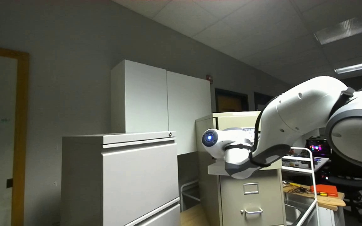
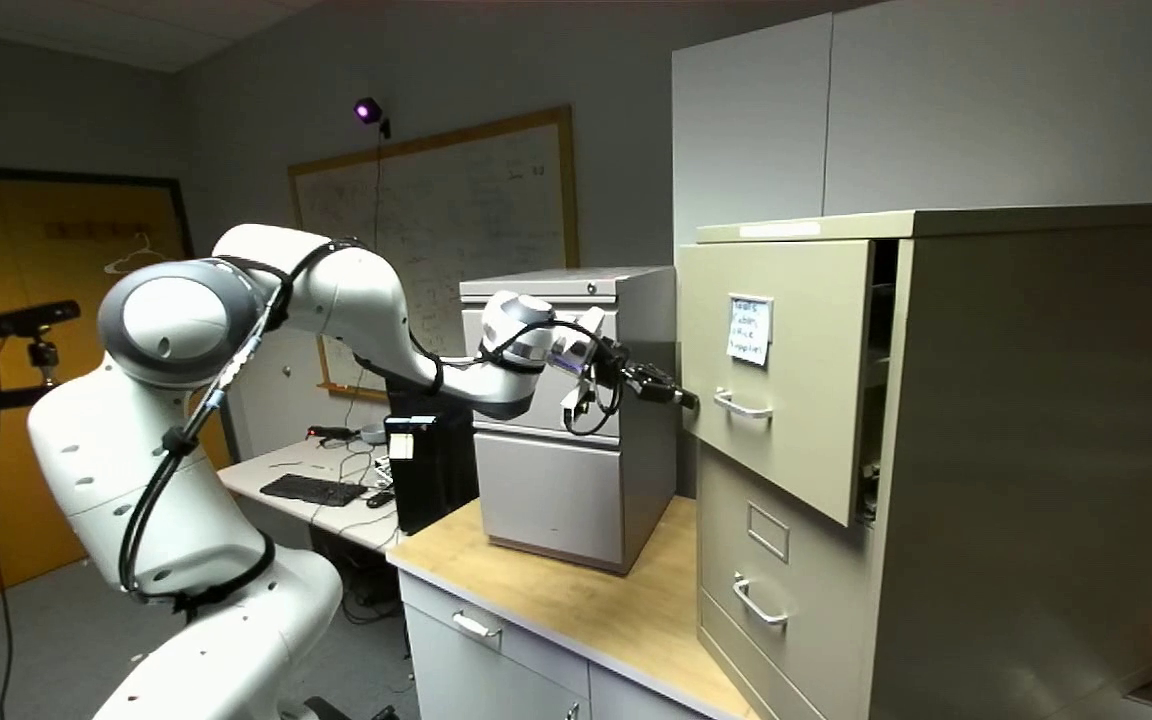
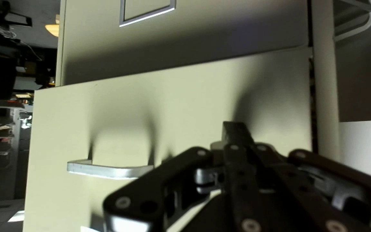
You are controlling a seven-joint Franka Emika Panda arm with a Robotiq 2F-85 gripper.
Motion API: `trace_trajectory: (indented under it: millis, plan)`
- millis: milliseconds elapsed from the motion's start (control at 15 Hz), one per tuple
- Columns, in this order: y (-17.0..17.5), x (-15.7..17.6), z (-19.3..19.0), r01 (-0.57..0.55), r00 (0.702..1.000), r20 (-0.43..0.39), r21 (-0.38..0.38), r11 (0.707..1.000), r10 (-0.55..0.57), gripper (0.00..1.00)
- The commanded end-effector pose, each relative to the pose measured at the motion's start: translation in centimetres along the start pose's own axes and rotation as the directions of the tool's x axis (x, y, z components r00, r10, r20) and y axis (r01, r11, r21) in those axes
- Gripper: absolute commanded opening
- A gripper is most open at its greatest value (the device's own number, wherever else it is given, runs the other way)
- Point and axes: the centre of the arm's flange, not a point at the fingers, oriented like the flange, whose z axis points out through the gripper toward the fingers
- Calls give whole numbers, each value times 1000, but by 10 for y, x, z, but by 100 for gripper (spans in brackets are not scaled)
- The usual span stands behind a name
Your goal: Close the upper drawer
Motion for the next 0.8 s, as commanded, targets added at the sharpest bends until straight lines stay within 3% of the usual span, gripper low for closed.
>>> trace_trajectory:
  millis: [0,733]
  plan:
    - [-51,28,40,-5,1000,6,38,999,5,0]
    - [-84,32,55,47,999,-4,-50,998,-47,0]
